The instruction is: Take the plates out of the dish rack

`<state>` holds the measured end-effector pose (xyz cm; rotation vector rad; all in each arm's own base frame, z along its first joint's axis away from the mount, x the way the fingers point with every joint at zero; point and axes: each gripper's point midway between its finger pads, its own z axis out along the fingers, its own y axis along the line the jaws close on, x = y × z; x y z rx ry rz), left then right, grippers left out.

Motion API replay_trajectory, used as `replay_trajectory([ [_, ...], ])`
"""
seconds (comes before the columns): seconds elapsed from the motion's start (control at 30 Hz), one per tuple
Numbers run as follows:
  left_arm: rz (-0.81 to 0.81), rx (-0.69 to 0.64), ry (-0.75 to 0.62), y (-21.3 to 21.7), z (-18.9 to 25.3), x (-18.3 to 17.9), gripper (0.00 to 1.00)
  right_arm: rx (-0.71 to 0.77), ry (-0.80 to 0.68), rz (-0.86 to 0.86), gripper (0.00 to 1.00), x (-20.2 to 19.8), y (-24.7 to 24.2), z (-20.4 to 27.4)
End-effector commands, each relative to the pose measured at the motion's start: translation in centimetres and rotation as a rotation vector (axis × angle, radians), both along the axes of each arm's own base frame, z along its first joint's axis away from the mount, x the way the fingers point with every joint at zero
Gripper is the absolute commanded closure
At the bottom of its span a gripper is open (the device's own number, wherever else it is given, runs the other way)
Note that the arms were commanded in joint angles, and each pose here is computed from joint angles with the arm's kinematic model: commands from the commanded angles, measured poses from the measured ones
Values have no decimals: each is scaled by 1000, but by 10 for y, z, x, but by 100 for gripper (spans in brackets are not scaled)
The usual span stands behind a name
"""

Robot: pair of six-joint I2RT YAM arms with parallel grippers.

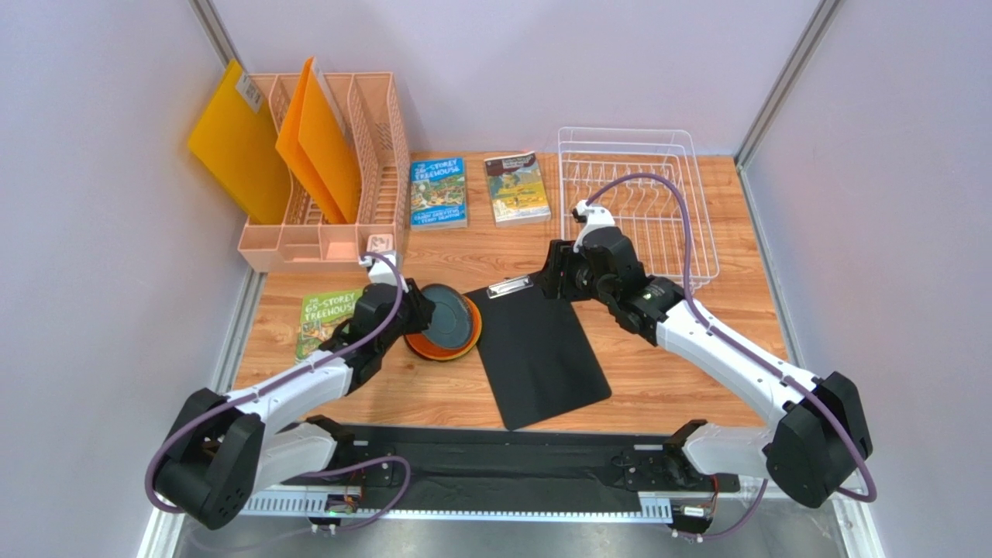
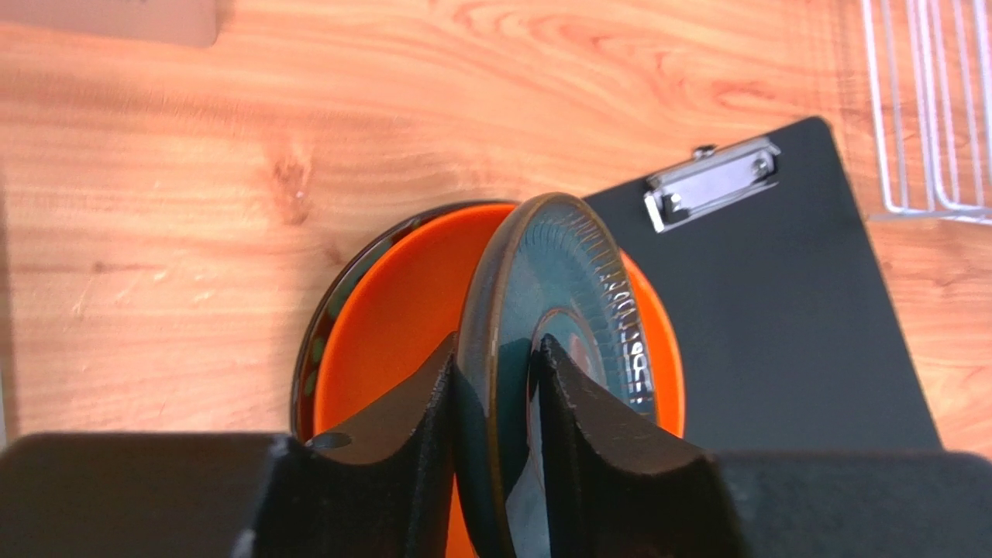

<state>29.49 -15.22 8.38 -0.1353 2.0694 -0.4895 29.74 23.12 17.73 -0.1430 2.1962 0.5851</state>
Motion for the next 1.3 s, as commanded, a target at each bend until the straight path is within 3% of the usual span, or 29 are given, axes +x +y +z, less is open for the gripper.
replay_trajectory([
  [0.0,-4,36,28,5,-11,-7,64,3,-37,-6,41,9,-1,10],
  [0.67,46,146,60,24,-21,-7,45,-27,-30,-21,41,9,-7,4],
  [0.87,75,188,67,31,-16,-4,34,-79,-46,-50,41,12,-20,3],
  [1.07,86,244,43,37,7,2,33,-113,-79,-87,41,12,-34,6],
  [1.1,73,259,50,38,11,1,26,-132,-86,-105,41,12,-40,5],
  [1.27,84,305,51,43,38,3,25,-198,-143,-174,40,15,-63,14],
])
